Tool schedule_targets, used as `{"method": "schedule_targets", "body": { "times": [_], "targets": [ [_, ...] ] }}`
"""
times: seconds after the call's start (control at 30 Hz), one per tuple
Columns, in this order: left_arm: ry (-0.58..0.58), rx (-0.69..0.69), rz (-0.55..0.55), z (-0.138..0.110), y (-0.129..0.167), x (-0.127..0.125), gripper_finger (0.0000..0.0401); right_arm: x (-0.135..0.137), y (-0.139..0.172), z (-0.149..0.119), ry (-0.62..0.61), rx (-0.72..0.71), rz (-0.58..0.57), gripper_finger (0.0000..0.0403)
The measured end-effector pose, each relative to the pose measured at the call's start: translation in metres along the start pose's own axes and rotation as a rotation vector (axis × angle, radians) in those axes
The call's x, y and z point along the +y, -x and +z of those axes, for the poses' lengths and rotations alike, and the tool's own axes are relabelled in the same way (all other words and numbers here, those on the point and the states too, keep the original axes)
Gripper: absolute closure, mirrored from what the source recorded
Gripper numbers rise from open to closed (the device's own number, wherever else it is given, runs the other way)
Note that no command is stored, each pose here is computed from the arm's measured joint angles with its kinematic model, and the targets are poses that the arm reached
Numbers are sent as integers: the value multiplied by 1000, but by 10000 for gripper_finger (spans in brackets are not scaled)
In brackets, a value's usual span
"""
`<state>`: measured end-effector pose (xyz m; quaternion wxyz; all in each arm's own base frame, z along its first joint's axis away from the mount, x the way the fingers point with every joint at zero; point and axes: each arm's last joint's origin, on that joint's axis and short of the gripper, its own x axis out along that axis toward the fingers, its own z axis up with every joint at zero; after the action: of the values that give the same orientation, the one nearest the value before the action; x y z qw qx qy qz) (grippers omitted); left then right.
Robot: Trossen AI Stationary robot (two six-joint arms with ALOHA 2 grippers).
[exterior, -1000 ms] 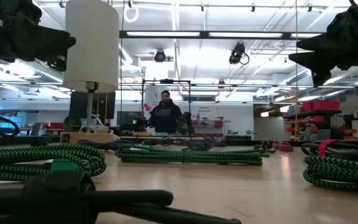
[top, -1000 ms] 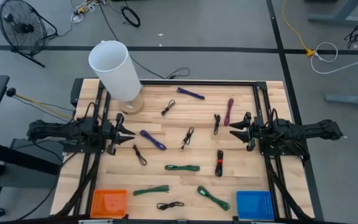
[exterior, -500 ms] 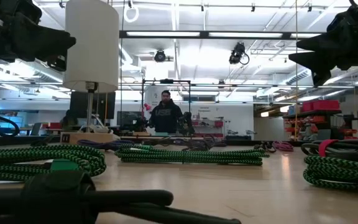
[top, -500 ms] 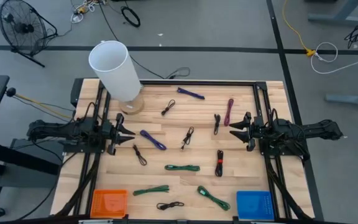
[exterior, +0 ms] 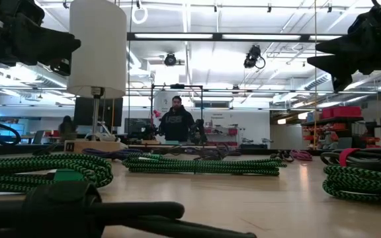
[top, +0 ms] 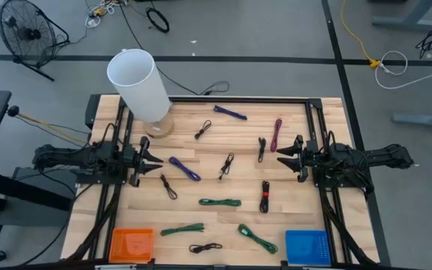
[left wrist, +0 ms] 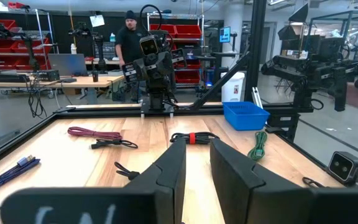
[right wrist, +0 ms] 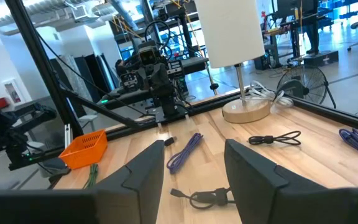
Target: Pick & Place USB Port
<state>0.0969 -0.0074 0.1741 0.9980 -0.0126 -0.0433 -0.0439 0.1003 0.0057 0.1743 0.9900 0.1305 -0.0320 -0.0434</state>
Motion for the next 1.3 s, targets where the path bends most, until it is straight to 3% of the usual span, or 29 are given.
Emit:
{"method": "schedule_targets", "body": {
  "times": [0.2,0.33,0.53,0.7,0.9,0.97,1.07,1.17,1.3],
  "targets": [
    [-5,-28,23,3,0,1,323,0,0,4,-9,-50,-26,234],
    [-8,-36,26,3,0,1,323,-2,1,11,-27,-142,-115,234],
    [-7,-85,70,8,0,2,323,-9,5,19,48,-252,-444,234],
    [-6,-99,71,10,1,2,323,-13,10,28,75,-332,-646,234],
    [-6,-111,99,11,1,3,323,-10,18,59,119,-571,-614,234],
    [-3,-127,130,12,1,4,323,-10,13,66,147,-496,-683,234],
    [-1,-146,146,14,1,4,323,-15,2,62,84,-289,-845,234],
    [0,-146,147,14,1,4,323,-17,-8,58,-19,-156,-892,234],
    [-1,-126,147,12,1,4,323,-19,-23,57,-36,-4,-905,231]
  ]
}}
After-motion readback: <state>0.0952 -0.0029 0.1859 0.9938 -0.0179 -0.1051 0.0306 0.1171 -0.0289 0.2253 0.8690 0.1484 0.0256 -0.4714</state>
